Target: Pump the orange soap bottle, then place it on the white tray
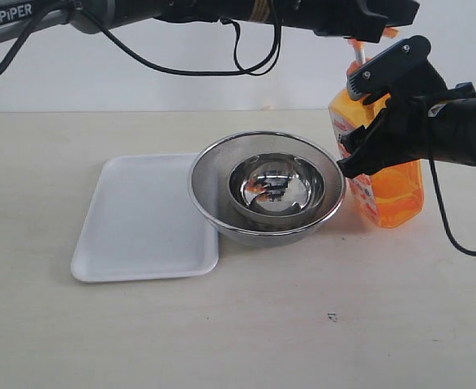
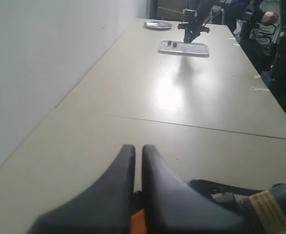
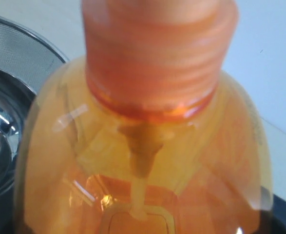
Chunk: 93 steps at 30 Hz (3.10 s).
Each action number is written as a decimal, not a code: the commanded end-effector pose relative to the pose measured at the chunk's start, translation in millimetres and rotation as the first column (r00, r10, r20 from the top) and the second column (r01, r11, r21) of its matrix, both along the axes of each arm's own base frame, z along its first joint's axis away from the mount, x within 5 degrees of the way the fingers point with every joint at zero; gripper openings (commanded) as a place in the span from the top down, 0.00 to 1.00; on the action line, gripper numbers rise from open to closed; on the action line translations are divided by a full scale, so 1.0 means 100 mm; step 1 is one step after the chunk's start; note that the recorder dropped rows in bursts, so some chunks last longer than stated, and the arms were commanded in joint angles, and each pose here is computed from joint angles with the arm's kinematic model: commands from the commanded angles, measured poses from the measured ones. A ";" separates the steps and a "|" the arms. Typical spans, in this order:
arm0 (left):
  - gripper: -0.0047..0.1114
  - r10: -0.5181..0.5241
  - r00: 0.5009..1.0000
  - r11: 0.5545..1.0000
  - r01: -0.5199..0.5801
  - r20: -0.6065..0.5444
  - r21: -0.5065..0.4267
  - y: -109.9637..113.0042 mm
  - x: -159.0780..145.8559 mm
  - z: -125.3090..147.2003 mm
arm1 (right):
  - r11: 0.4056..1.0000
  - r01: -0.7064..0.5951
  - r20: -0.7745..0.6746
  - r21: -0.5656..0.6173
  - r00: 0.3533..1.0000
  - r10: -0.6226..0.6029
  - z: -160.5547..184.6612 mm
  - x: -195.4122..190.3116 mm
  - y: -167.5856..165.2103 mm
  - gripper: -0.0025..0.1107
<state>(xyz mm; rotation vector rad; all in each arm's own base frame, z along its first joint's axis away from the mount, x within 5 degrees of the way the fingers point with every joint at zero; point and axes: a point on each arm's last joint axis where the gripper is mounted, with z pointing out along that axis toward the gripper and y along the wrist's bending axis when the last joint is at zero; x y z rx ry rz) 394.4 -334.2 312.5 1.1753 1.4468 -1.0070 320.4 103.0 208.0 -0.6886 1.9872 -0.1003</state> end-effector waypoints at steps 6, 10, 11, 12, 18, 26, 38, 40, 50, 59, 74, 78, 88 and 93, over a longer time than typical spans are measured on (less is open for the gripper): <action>0.92 -0.018 0.999 1.000 0.018 0.027 0.003 0.00 -0.04 0.05 | 1.000 -0.003 0.017 -0.007 1.000 0.003 0.05 0.00 -0.02 0.98; 0.92 -0.018 0.999 1.000 0.018 0.027 0.003 0.00 -0.04 0.05 | 1.000 -0.003 0.017 -0.007 1.000 0.003 0.05 0.00 -0.02 0.98; 0.92 -0.018 0.999 1.000 0.018 0.027 0.003 0.00 -0.04 0.05 | 1.000 -0.003 0.017 -0.007 1.000 0.003 0.05 0.00 -0.02 0.98; 0.92 -0.018 0.999 1.000 0.018 0.027 0.003 0.00 -0.04 0.05 | 1.000 -0.003 0.015 -0.007 1.000 0.003 0.04 0.00 -0.02 0.98; 0.92 -0.018 0.999 1.000 0.018 0.027 0.003 0.00 -0.04 0.05 | 1.000 -0.005 0.010 -0.008 1.000 0.005 0.04 0.00 -0.02 0.98; 0.92 -0.018 0.999 1.000 0.018 0.027 0.003 0.00 -0.04 0.05 | 1.000 -0.005 0.010 -0.008 1.000 0.005 0.04 0.00 -0.02 0.98; 0.92 -0.018 0.999 1.000 0.018 0.027 0.003 0.00 -0.04 0.05 | 1.000 -0.005 0.010 -0.008 1.000 0.005 0.04 0.00 -0.02 0.98; 0.92 -0.018 0.999 1.000 0.018 0.027 0.003 0.00 -0.04 0.05 | 1.000 -0.005 0.010 -0.008 1.000 0.005 0.04 0.00 -0.02 0.98; 0.92 -0.018 0.999 1.000 0.018 0.027 0.003 0.00 -0.04 0.05 | 1.000 -0.005 0.010 -0.008 1.000 0.005 0.04 0.00 -0.02 0.98; 0.92 0.040 0.998 0.999 -0.040 -0.042 -0.013 0.01 0.00 0.05 | 1.000 -0.005 0.010 -0.008 1.000 0.005 0.04 0.00 -0.02 0.98; 0.92 0.023 0.994 0.999 -0.025 -0.105 -0.019 0.05 0.01 0.04 | 1.000 -0.005 0.010 -0.008 1.000 0.005 0.04 0.00 -0.02 0.98; 0.92 0.031 0.992 0.999 -0.032 -0.125 -0.006 0.11 0.04 -0.03 | 1.000 -0.005 0.010 -0.008 1.000 0.005 0.04 0.00 -0.02 0.98; 0.92 0.036 0.987 0.998 -0.029 -0.156 0.048 0.14 0.03 -0.30 | 1.000 -0.004 0.012 -0.008 1.000 0.004 0.04 0.00 -0.02 0.98; 0.92 0.040 0.987 0.998 -0.031 -0.155 0.059 0.17 0.01 -0.32 | 1.000 -0.004 0.012 -0.008 1.000 0.004 0.04 0.00 -0.02 0.98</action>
